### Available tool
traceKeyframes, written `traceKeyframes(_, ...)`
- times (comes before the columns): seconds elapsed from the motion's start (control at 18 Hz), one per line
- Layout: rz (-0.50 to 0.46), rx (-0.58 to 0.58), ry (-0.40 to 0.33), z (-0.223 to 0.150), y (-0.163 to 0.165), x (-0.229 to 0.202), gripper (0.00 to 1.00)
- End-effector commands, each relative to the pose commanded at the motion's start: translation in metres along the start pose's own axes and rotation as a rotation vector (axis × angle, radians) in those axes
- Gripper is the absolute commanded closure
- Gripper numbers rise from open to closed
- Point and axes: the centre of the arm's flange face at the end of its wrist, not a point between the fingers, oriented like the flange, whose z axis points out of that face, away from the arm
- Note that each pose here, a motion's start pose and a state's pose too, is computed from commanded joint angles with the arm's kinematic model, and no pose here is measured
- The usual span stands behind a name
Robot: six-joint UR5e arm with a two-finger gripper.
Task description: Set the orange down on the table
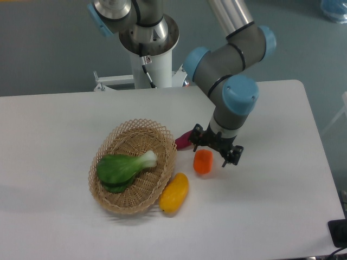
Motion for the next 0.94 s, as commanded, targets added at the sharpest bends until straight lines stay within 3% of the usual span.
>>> traceKeyframes(0.28,-0.016,-0.017,-0.15,-0.079,-0.005,-0.044,0.0)
traceKeyframes(0.5,0.01,-0.08,-0.21,-0.135,0.005,-0.068,0.0)
traceKeyframes(0.61,0.053,-0.098,-0.194,-0.147,0.021,-0.075,0.0)
traceKeyframes(0.83,0.242,-0.159,-0.17,-0.176,0.079,-0.091,0.0)
traceKeyframes(0.94,0.24,-0.159,-0.181,-0.186,0.087,-0.089,0.0)
